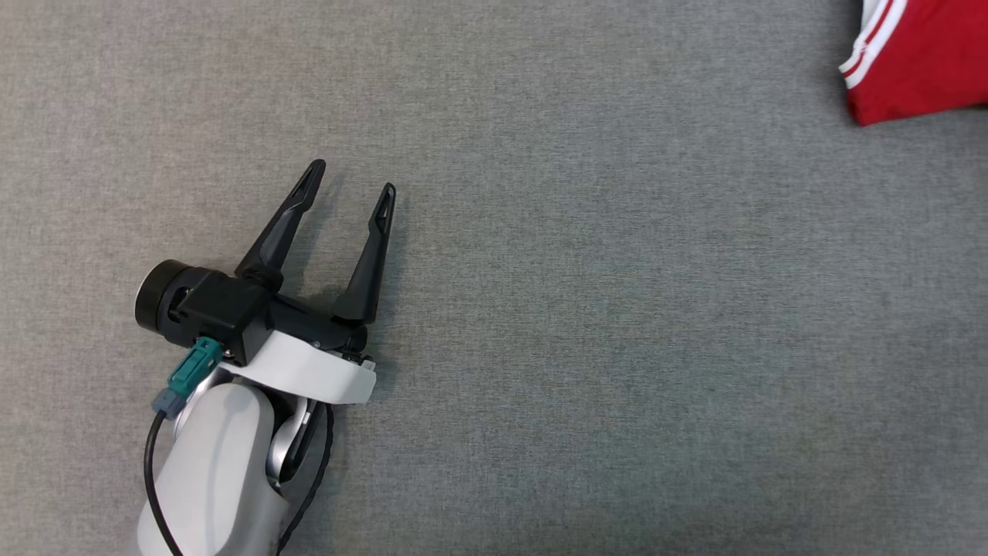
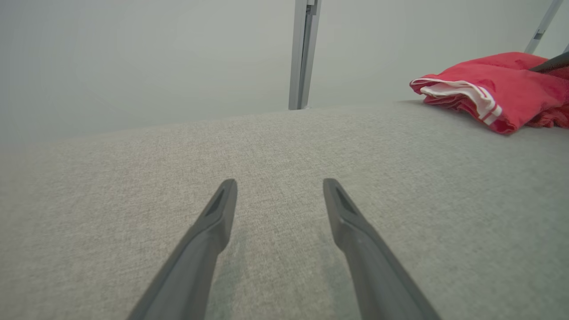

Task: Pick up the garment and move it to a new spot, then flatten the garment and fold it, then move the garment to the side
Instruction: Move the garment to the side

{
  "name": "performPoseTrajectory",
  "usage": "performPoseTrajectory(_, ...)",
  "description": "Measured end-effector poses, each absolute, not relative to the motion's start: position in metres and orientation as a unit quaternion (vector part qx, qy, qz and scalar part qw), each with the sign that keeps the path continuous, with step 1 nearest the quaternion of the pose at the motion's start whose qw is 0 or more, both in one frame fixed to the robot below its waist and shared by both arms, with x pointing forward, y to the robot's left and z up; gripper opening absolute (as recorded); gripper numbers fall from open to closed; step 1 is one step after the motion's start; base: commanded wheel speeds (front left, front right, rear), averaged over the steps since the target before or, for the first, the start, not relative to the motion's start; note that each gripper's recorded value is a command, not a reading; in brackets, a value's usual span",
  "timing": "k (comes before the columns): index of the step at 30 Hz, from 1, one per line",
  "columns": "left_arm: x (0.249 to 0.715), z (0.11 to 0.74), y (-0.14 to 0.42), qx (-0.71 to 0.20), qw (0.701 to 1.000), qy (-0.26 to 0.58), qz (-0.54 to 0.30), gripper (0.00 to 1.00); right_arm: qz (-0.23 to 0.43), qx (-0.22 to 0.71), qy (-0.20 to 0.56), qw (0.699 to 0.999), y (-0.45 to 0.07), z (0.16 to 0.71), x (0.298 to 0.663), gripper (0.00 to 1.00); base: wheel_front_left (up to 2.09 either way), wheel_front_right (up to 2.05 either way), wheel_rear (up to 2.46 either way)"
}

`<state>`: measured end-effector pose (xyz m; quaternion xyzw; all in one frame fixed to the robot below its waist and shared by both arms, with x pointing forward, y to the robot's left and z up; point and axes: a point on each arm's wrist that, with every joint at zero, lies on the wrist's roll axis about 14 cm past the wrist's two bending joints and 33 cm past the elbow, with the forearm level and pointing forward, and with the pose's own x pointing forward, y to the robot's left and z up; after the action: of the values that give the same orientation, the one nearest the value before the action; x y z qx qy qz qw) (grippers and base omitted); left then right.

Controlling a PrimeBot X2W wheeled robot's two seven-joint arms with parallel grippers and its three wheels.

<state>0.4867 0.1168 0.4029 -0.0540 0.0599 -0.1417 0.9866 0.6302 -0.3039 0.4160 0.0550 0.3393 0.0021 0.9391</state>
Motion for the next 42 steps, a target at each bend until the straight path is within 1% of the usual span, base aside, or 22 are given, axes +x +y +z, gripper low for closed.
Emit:
performPoseTrajectory(7, 0.485, 0.402, 0.126, -0.049, 0.988, 0.063, -0.130, 1.00, -0.048, -0.001, 0.338, 0.940, -0.331, 0.402, 0.630, 1.00, 0.00, 0.00, 0.00)
performPoseTrajectory(10, 0.484, 0.407, 0.127, -0.049, 0.989, 0.059, -0.128, 1.00, -0.054, -0.021, 0.327, 0.943, -0.333, 0.408, 0.630, 1.00, 0.00, 0.00, 0.00)
performPoseTrajectory(15, 0.482, 0.424, 0.128, -0.051, 0.990, 0.041, -0.124, 1.00, -0.048, -0.033, 0.301, 0.952, -0.327, 0.429, 0.626, 1.00, 0.00, 0.00, 0.00)
performPoseTrajectory(19, 0.473, 0.437, 0.126, -0.058, 0.990, 0.032, -0.123, 1.00, -0.050, -0.048, 0.279, 0.958, -0.332, 0.451, 0.612, 1.00, 0.00, 0.00, 0.00)
performPoseTrajectory(22, 0.468, 0.453, 0.126, -0.058, 0.991, 0.016, -0.123, 1.00, -0.047, -0.056, 0.244, 0.967, -0.331, 0.476, 0.604, 1.00, 0.00, 0.00, 0.00)
performPoseTrajectory(25, 0.460, 0.465, 0.129, -0.056, 0.991, 0.004, -0.122, 1.00, -0.022, -0.047, 0.195, 0.979, -0.306, 0.502, 0.600, 1.00, 0.00, 0.00, 0.00)
performPoseTrajectory(27, 0.455, 0.474, 0.131, -0.054, 0.991, -0.005, -0.121, 1.00, -0.011, -0.041, 0.164, 0.986, -0.296, 0.520, 0.593, 1.00, 0.00, 0.00, 0.00)
performPoseTrajectory(30, 0.450, 0.490, 0.129, -0.054, 0.990, -0.024, -0.124, 1.00, -0.005, -0.035, 0.124, 0.992, -0.295, 0.542, 0.577, 1.00, 0.00, 0.00, 0.00)
performPoseTrajectory(38, 0.433, 0.519, 0.126, -0.053, 0.989, -0.057, -0.125, 1.00, 0.016, -0.013, 0.058, 0.998, -0.290, 0.576, 0.529, 1.00, 0.00, 0.00, 0.00)
performPoseTrajectory(42, 0.424, 0.527, 0.132, -0.057, 0.990, -0.067, -0.111, 1.00, 0.025, 0.008, 0.026, 0.999, -0.289, 0.595, 0.508, 1.00, 0.00, 0.00, 0.00)
